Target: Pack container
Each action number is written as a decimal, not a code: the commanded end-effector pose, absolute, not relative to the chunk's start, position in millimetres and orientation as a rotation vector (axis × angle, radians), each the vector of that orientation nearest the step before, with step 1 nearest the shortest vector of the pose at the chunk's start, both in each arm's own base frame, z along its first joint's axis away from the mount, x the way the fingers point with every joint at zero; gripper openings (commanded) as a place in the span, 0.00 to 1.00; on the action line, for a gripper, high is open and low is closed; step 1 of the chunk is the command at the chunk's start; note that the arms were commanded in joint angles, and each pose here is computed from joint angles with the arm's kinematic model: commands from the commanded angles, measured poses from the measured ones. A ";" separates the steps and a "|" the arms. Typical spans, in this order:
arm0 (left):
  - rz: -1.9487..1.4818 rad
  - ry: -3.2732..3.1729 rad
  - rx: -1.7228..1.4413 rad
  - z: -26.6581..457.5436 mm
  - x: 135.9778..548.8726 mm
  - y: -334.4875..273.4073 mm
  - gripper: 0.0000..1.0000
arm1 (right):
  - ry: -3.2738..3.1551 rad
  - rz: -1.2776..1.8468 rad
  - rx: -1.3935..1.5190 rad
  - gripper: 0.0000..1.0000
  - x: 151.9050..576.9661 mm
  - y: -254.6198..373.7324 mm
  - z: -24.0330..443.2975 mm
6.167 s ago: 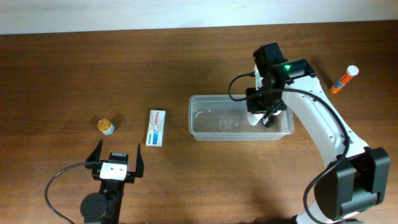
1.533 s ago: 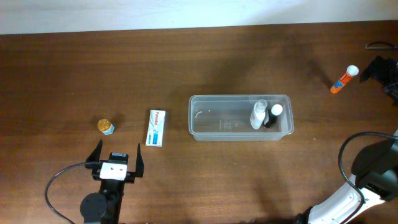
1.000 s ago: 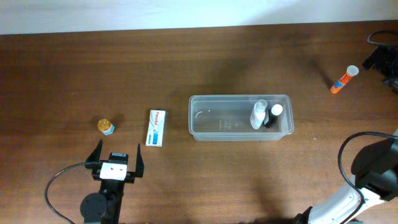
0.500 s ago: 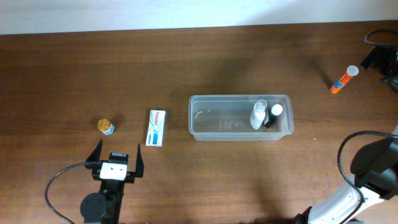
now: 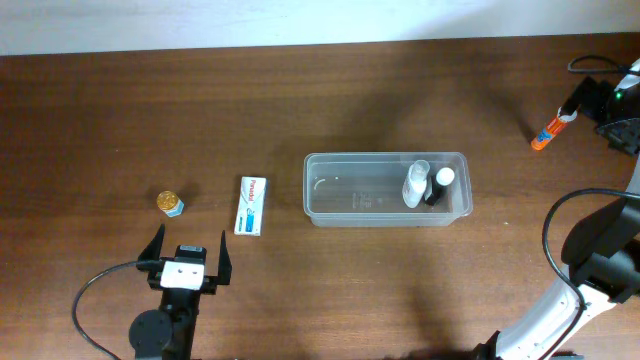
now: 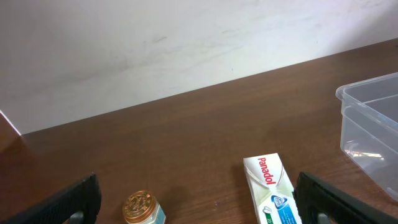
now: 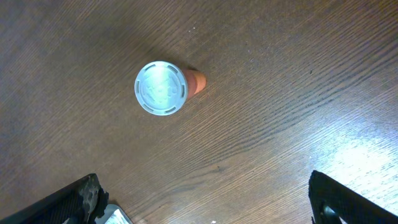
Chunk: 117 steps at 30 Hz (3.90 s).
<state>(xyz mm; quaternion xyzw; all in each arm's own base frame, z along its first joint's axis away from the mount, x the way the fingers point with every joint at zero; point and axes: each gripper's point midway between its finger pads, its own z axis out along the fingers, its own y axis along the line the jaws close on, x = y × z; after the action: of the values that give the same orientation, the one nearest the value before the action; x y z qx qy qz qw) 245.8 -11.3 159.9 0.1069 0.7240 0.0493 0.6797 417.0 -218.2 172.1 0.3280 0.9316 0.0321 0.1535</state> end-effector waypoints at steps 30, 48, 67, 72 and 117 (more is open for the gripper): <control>0.132 1.624 0.243 158.6 245.8 -8.9 0.99 | 2.702 0.076 0.771 1.00 460.4 -223.5 121.1; 0.132 1.624 0.243 158.6 245.8 -8.9 0.99 | 2.696 0.075 0.768 0.61 474.9 -229.2 95.5; 0.132 1.624 0.243 158.6 245.8 -8.9 0.99 | 2.684 0.095 0.803 0.27 475.5 -227.7 95.9; 0.132 1.624 0.243 158.6 245.8 -8.9 0.99 | 2.694 0.122 0.803 0.24 473.8 -223.7 95.3; 0.132 1.624 0.243 158.6 245.8 -8.9 0.99 | 2.632 0.199 0.250 0.22 293.5 -21.4 351.5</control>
<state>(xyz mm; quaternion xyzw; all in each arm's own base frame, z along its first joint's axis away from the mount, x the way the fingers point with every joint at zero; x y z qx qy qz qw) 245.8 -11.3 160.0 0.1069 0.7239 0.0493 0.6798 313.6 -38.3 363.1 0.1187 0.9538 0.0764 0.2653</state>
